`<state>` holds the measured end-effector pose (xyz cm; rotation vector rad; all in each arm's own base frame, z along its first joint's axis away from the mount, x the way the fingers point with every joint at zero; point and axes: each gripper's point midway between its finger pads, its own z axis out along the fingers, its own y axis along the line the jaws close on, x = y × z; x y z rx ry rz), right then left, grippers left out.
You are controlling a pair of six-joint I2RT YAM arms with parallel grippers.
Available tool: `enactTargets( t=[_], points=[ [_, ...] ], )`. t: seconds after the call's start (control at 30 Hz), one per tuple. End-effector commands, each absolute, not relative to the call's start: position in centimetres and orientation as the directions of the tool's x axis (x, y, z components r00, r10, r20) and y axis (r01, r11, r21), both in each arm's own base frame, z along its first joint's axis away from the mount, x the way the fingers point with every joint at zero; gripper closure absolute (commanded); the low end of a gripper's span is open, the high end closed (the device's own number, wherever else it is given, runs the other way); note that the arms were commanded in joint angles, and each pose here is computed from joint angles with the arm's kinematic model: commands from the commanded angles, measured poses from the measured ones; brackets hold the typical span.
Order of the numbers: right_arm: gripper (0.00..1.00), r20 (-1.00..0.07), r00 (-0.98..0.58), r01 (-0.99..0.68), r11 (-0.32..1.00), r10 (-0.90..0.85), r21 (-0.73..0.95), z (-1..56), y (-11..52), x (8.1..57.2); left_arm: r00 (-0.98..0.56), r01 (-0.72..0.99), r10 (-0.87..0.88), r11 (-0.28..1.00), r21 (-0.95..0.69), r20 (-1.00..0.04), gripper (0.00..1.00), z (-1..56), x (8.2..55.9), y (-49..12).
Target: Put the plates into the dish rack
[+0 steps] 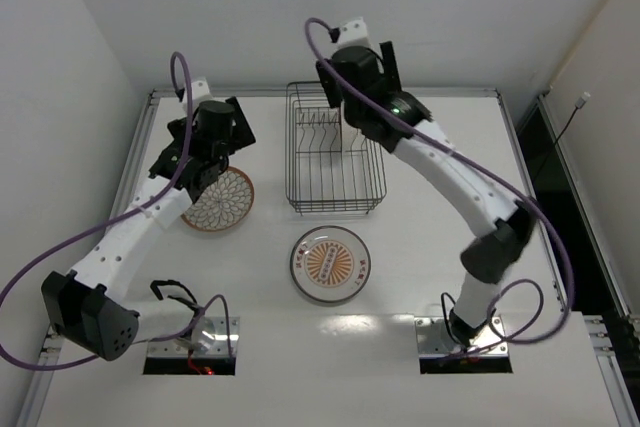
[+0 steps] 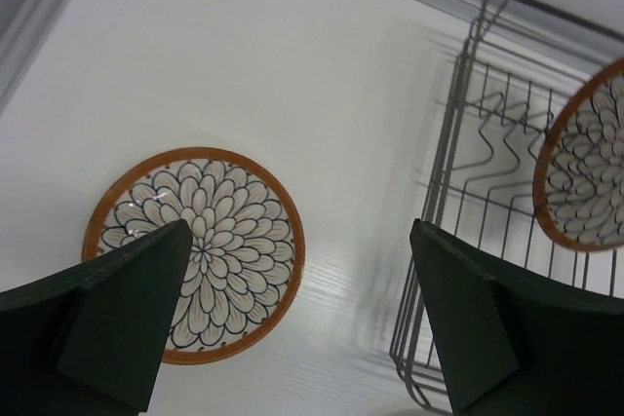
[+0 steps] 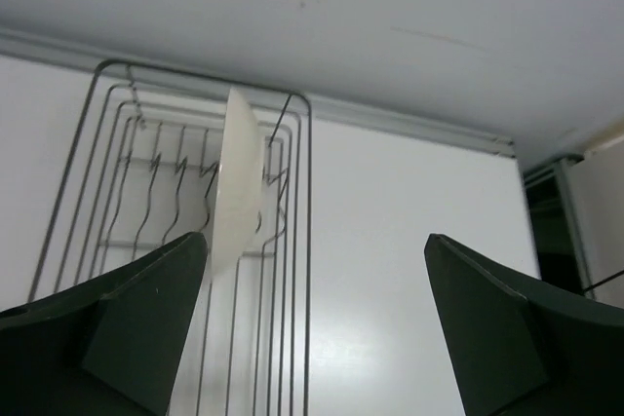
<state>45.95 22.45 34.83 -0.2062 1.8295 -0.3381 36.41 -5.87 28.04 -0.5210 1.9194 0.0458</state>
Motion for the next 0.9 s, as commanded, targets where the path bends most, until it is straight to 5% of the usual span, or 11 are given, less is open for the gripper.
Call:
enactTargets(
  t=[0.0,0.17,0.37,0.87],
  points=[
    [0.07,-0.902,-0.379,-0.12,0.978,-0.206,-0.173,33.3,21.5,41.1,-0.313,-0.222,-0.307,0.944,-0.245,-0.899,0.06,28.8,37.9,-8.5],
    [0.1,-0.901,-0.431,-0.273,0.958,-0.042,0.086,33.0,20.1,33.4,-0.347,-0.019,-0.254,0.964,-0.264,-0.903,0.06,29.0,38.3,-11.9],
    [0.0,-0.886,-0.46,-0.441,0.853,0.052,0.279,30.1,19.7,25.4,-0.315,0.215,-0.233,0.927,-0.308,-0.92,0.03,29.2,35.9,-15.0],
    [0.06,-0.601,-0.729,-0.236,0.703,0.328,0.671,14.6,19.2,17.6,-0.468,0.298,-0.192,0.885,-0.358,-0.863,0.0,25.4,25.8,-13.3]
  ],
)
